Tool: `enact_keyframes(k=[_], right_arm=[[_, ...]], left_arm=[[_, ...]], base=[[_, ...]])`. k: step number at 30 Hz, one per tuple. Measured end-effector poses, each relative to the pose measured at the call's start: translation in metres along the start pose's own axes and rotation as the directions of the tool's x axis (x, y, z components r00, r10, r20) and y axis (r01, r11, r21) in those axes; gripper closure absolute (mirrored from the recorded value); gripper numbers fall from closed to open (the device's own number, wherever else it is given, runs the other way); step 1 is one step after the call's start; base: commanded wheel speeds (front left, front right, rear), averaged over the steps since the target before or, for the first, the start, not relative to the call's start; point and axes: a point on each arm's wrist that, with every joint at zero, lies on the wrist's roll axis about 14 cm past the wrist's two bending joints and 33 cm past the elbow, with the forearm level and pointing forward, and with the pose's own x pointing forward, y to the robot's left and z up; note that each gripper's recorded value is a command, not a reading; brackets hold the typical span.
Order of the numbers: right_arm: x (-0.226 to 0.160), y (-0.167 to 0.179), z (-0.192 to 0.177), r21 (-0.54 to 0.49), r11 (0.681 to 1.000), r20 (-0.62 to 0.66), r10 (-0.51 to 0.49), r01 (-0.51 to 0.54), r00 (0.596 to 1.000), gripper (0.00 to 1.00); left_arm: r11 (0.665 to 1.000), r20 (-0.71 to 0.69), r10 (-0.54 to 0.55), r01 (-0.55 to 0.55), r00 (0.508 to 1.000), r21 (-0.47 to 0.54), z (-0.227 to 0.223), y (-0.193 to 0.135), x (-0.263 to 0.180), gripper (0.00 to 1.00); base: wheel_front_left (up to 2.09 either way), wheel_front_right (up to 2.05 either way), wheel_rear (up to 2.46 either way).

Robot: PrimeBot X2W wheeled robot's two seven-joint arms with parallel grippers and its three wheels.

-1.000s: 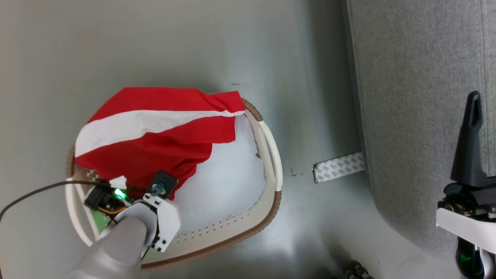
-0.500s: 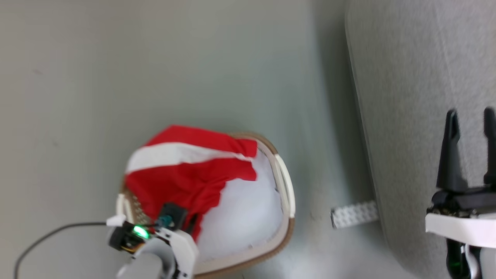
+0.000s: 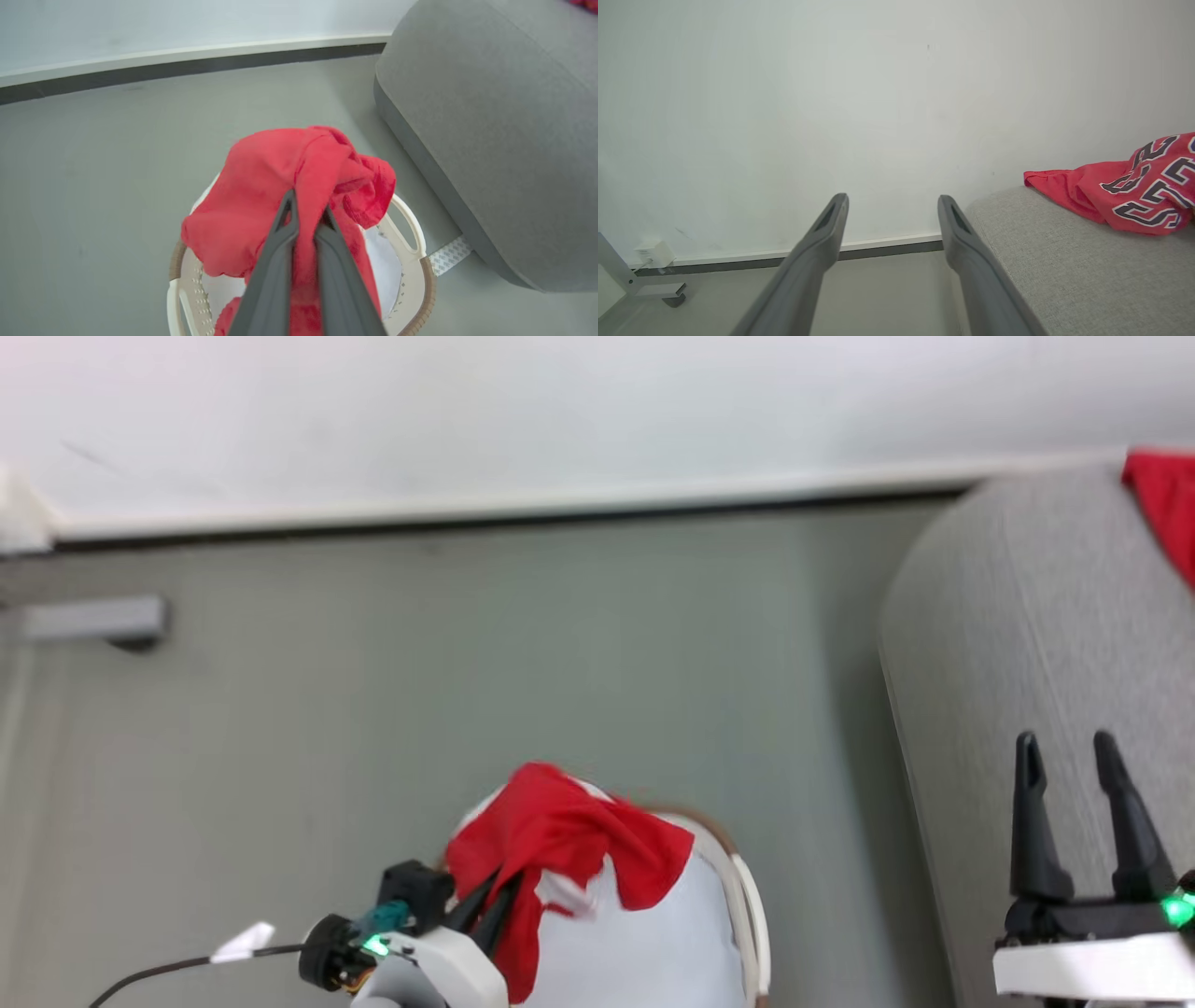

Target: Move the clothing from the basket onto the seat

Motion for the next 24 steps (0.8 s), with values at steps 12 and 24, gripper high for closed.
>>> enact_keyframes(k=[12,24], right_arm=[[-0.035,0.042,0.033,0.002,0.994,0.067,0.113,-0.113,0.991,0.00],[-0.067,0.063,0.026,-0.087,0.979,0.031,0.190,-0.186,0.981,0.00]], left_arm=[[0.988,0.375,0.152,-0.138,0.915,-0.066,0.133,0.007,-0.092,1.00],[0.972,0.577,0.229,-0.220,0.784,-0.086,0.199,0.013,-0.158,1.00]], base=[[0.00,0.00,0.00],[0.00,0.00,0.00]])
